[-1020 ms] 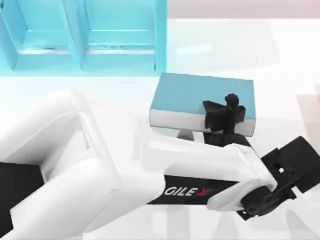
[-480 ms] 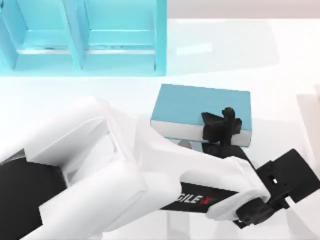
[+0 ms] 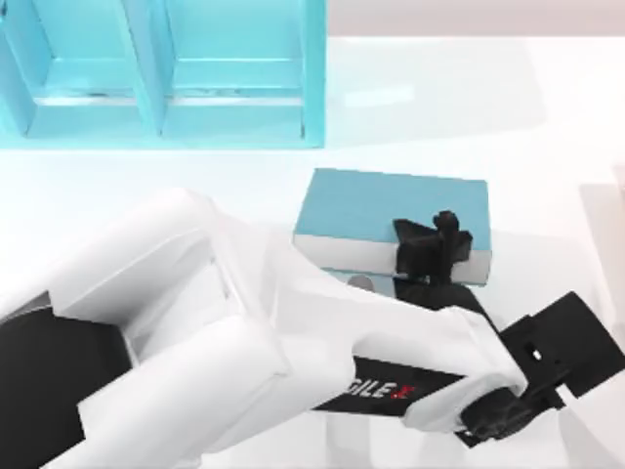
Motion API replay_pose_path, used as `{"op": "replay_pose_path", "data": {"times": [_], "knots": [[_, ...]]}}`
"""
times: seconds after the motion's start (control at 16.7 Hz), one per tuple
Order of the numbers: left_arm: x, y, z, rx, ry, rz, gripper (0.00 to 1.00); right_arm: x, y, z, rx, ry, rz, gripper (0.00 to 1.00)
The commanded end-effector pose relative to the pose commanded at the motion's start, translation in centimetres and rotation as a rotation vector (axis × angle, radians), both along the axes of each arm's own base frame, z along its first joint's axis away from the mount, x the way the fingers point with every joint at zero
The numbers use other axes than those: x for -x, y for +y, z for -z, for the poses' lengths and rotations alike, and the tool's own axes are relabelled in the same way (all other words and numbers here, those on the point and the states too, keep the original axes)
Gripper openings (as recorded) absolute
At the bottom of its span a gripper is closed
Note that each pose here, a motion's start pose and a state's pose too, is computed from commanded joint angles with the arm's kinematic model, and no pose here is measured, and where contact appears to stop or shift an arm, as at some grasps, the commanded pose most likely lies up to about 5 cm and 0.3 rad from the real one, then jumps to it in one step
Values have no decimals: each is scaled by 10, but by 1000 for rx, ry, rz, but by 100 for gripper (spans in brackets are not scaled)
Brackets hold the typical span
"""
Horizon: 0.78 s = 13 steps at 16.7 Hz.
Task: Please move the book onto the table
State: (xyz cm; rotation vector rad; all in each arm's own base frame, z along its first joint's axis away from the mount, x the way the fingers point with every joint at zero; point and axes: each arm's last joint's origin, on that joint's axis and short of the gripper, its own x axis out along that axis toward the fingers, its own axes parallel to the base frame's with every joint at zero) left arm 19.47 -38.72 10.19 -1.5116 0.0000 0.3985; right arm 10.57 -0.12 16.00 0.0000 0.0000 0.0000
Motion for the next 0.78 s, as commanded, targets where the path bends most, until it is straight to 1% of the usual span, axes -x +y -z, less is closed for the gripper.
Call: {"op": "replay_pose_path", "data": {"times": [0.36,0.42,0.78], "knots": [[0,0,0,0,0,0,98,0,0,0,0,0,0,100],[0,0,0,0,0,0,100,0,0,0,0,0,0,100],[0,0,0,0,0,0,100,0,0,0,0,0,0,100]]}}
